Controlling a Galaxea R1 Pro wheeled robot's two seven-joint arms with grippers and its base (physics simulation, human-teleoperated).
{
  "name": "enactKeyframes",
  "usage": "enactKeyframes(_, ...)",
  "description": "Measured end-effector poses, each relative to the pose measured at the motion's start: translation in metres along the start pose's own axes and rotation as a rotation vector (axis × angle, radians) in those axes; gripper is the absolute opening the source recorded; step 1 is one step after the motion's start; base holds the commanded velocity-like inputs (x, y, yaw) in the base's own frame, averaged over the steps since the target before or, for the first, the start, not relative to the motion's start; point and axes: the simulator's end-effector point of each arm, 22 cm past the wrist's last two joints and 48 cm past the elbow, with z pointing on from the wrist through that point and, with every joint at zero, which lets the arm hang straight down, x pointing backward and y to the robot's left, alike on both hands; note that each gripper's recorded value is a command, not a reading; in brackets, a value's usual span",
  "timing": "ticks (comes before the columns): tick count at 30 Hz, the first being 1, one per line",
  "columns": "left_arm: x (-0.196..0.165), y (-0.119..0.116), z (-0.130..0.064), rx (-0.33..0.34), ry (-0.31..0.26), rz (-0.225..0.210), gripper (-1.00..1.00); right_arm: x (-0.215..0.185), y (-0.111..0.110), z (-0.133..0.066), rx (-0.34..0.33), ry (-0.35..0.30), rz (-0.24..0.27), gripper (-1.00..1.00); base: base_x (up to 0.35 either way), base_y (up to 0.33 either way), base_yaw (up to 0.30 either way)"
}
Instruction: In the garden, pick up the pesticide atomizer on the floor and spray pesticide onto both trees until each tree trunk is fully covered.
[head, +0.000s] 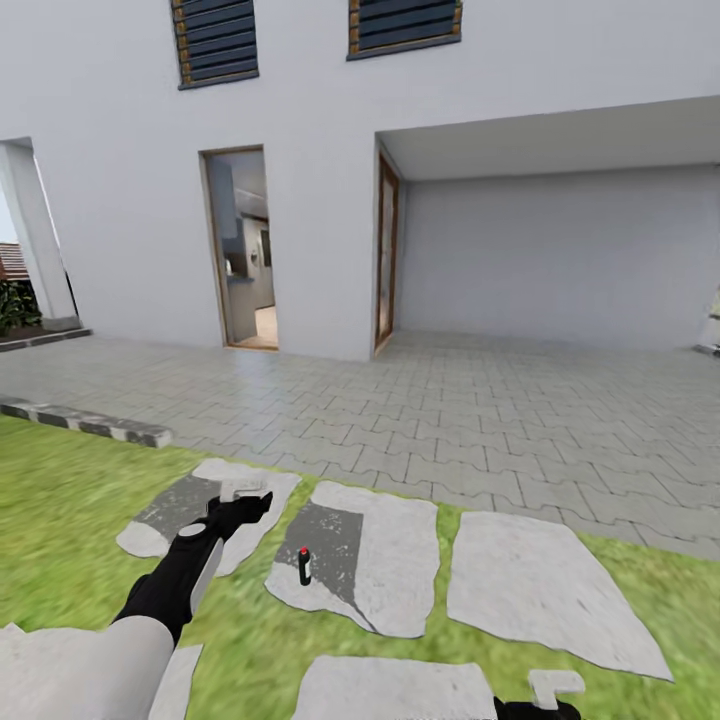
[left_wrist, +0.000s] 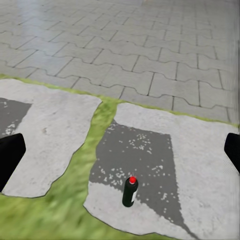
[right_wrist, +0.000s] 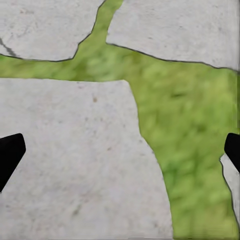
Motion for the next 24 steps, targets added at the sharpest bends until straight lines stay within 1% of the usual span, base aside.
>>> enactKeyframes(6,0.0011,0.0006,-0.0001,-0.001,0.003,0.0,1.0,-0.0001,0.0,0.0,0.001,0.0,-0.002,1.0,0.074,0.0,-0.049)
enactKeyframes(13,0.0019,0.0008,-0.0003,-0.001,0.004,-0.002,1.0,-0.0002,-0.0002,-0.0001,0.001,-0.001,-0.003,1.0,0.238,0.0,-0.004)
enactKeyframes(24,0.0027,0.0014,-0.0001,-0.002,0.006,0.0,1.0,-0.0012,0.0003,-0.0001,0.0,-0.003,-0.001,1.0,0.016,0.0,-0.013)
